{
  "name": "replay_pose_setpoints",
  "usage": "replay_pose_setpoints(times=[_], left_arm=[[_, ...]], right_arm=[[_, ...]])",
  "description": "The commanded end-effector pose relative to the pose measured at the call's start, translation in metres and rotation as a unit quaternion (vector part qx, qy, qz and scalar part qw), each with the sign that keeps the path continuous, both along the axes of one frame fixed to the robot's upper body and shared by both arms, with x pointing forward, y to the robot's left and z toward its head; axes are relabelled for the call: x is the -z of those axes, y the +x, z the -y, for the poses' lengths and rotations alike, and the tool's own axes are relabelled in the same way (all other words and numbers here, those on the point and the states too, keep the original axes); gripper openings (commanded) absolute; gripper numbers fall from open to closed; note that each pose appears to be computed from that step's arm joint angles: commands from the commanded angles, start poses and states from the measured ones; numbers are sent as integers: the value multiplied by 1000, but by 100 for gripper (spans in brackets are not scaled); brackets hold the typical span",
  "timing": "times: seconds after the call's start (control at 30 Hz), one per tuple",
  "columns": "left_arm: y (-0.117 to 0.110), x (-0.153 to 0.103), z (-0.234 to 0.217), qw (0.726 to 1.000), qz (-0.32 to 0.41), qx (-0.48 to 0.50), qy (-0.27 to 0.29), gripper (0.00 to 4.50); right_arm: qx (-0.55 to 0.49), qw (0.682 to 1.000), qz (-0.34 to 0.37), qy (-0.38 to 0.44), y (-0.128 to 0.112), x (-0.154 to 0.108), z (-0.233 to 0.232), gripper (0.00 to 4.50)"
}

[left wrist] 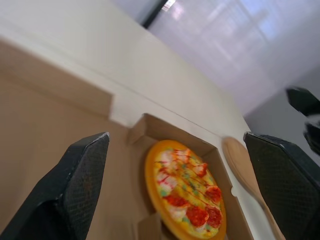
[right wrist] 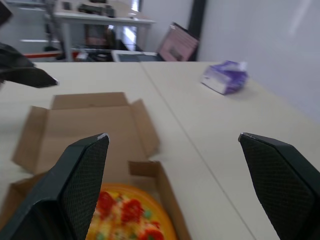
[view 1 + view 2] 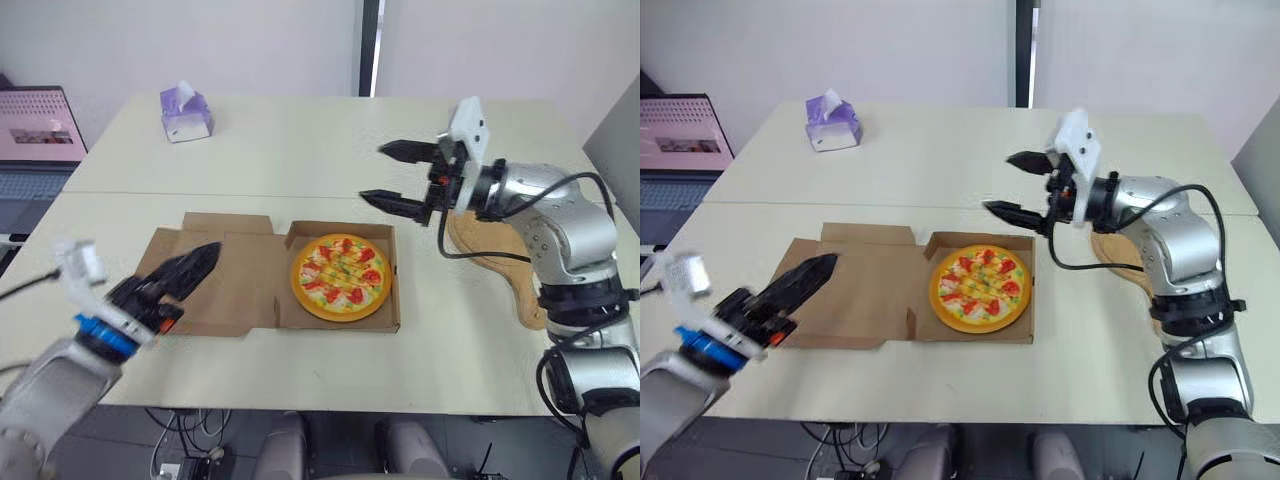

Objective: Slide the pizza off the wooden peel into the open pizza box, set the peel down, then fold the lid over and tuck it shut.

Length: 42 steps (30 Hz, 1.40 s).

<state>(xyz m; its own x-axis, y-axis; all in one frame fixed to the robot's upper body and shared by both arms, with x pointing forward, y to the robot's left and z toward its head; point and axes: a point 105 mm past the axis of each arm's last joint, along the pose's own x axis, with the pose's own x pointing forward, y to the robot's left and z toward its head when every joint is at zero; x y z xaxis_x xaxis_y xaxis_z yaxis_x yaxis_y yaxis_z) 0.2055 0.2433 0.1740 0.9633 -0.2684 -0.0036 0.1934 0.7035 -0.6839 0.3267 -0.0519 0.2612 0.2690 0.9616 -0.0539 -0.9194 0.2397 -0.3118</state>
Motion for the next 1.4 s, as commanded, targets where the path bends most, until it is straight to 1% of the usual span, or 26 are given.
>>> replay_pose_setpoints(times=[0.03,0.1,0.17,0.23,0.3,0.4,0.5,0.6,0.73,1.0,1.2,1.37,1.4], left_arm=[[-31,2,-16,999,-6,-44,-25,450],[-50,14,-28,995,-30,-76,-50,450],[-64,23,-40,991,-46,-109,-64,450],[-71,27,-49,987,-50,-134,-74,450],[-73,32,-61,982,-51,-160,-82,450],[-68,42,-69,980,-53,-173,-85,450],[-56,49,-68,979,-47,-172,-94,450],[-40,61,-66,979,-58,-168,-100,450],[-30,72,-65,976,-76,-171,-115,450],[-15,81,-64,976,-90,-158,-121,450],[1,91,-61,977,-104,-141,-118,450],[8,95,-57,978,-114,-126,-119,450],[9,96,-56,978,-116,-123,-119,431]], right_arm=[[-64,998,19,3,-18,-10,-20,447],[-79,997,23,0,-19,-6,-28,447],[-88,996,24,-2,-20,-3,-33,447],[-97,995,22,-2,-23,-2,-38,447],[-105,994,21,1,-26,-3,-41,447],[-117,993,18,1,-31,-3,-43,447],[-121,993,17,1,-35,-4,-46,447],[-126,992,18,1,-39,-6,-49,447],[-128,992,17,1,-44,-7,-50,447],[-118,993,15,-1,-45,-7,-47,447],[-107,994,20,-1,-43,-8,-47,447],[-102,995,21,-2,-43,-9,-46,447],[-101,995,21,-3,-43,-9,-45,449]])
